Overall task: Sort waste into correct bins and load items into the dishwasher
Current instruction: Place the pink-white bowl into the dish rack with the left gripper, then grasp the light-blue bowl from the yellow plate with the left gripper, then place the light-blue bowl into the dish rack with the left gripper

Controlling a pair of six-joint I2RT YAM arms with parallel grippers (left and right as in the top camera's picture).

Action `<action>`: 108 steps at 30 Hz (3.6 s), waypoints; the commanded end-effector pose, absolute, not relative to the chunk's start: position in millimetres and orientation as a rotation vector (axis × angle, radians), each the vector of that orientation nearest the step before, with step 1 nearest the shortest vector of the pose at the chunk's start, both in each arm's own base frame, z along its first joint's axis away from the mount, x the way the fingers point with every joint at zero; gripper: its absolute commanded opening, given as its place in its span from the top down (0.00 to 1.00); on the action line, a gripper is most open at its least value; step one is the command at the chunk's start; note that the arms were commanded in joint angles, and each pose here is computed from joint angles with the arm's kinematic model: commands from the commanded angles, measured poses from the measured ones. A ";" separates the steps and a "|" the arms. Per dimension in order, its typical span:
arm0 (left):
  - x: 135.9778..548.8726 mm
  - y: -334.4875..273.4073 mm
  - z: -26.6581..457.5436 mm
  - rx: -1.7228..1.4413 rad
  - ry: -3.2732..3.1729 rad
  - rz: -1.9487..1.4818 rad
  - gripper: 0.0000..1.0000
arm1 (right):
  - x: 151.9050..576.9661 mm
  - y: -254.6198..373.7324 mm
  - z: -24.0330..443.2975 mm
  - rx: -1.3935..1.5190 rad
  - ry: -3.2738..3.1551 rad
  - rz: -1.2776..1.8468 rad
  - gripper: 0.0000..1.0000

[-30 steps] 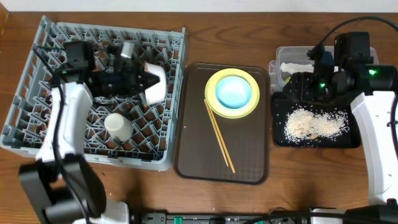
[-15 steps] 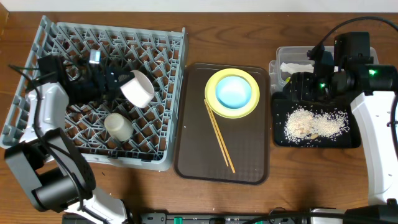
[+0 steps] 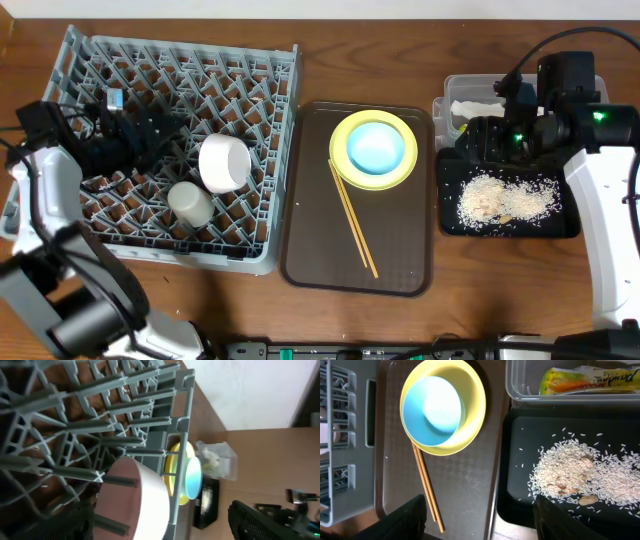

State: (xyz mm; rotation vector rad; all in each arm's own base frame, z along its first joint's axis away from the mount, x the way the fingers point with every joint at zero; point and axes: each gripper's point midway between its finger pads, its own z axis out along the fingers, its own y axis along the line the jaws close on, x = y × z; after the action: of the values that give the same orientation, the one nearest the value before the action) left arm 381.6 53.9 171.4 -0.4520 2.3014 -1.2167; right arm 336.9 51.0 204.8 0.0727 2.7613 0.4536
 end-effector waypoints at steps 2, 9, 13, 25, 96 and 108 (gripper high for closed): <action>375.3 35.4 208.5 -0.311 2.371 -0.884 0.11 | 338.8 36.1 212.7 0.096 2.738 0.341 0.33; 371.5 -42.9 247.4 -0.008 2.412 -0.534 0.10 | 339.5 28.0 211.7 0.122 2.739 0.300 0.28; 377.4 -93.0 270.3 0.129 2.418 -0.493 0.04 | 337.6 13.0 210.2 0.177 2.747 0.262 0.28; 396.9 -259.5 210.4 0.666 2.403 -0.497 0.03 | 316.7 -53.4 202.5 0.511 2.777 0.134 0.15; 361.7 -314.4 98.2 1.041 2.486 -0.141 0.92 | 310.9 -52.4 200.8 0.522 2.800 0.147 0.14; 398.6 -234.5 246.6 0.719 2.269 -0.549 0.92 | 311.0 -52.5 200.9 0.522 2.799 0.146 0.14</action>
State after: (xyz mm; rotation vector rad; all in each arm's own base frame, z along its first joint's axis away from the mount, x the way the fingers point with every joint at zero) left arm 396.4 -243.2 221.7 0.7416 2.3155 -0.3212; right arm 309.7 -50.0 190.2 0.5106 2.8365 0.1482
